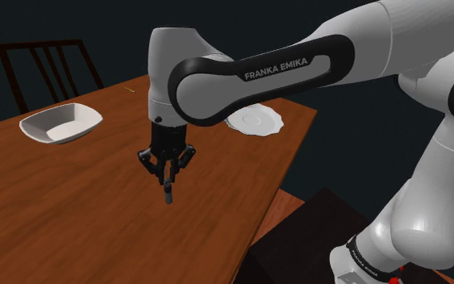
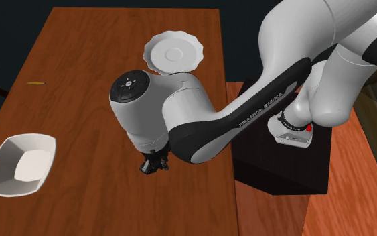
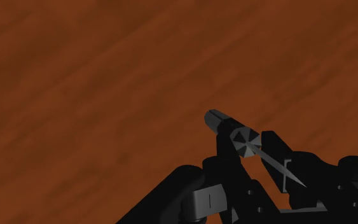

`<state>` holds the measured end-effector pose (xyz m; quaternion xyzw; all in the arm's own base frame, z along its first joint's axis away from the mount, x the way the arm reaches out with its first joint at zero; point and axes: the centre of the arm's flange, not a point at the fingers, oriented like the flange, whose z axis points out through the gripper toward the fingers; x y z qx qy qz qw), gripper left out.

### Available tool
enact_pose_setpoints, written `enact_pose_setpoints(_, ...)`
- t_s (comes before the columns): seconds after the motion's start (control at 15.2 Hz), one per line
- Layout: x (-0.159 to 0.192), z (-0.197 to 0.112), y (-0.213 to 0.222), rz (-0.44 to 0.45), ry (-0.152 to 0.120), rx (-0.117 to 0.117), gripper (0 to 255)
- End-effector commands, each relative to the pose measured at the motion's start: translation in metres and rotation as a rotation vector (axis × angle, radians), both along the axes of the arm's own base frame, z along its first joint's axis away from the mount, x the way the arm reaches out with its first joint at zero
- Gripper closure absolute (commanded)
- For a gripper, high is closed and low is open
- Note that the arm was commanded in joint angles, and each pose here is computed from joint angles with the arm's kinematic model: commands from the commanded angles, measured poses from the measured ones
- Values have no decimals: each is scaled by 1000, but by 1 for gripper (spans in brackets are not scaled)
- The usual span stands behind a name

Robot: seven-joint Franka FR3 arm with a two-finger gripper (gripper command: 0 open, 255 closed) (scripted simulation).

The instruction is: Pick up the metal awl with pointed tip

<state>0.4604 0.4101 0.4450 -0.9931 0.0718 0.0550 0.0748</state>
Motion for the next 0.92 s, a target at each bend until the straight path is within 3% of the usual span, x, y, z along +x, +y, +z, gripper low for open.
enact_pose_setpoints(0.0,0,5,0,0,1,0,255)
enact_pose_setpoints(0.86,0,74,0,0,1,0,255)
